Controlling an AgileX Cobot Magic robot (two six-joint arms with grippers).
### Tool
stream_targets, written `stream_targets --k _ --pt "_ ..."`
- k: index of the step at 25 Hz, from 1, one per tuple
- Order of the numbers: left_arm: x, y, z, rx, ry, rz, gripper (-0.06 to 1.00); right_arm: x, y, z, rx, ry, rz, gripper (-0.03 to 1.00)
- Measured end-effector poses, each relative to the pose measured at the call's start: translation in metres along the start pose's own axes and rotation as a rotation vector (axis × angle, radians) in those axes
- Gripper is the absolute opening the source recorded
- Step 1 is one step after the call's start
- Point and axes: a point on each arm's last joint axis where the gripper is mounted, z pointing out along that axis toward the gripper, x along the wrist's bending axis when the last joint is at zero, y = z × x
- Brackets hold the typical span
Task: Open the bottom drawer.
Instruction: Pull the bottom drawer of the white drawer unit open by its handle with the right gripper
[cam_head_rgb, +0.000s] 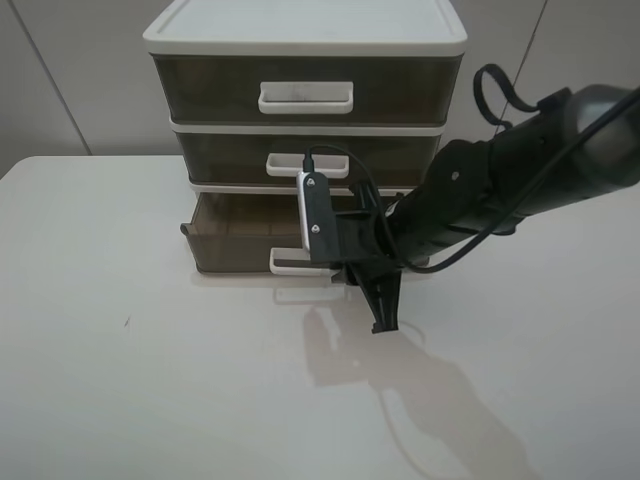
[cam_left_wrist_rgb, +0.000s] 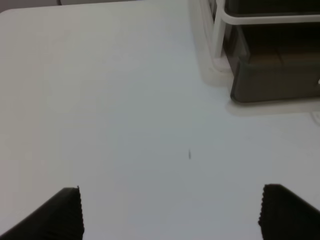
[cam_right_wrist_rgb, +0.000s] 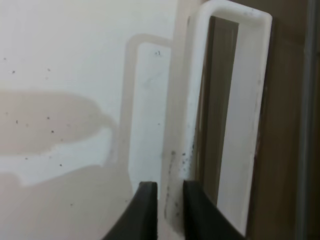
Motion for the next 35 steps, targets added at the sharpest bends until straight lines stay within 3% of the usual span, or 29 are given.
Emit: stream_targets --k 35 --pt "0.0 0.0 0.0 0.0 0.0 0.0 0.72 0.0064 0.0025 -0.0048 -0.011 0.094 0.062 0.03"
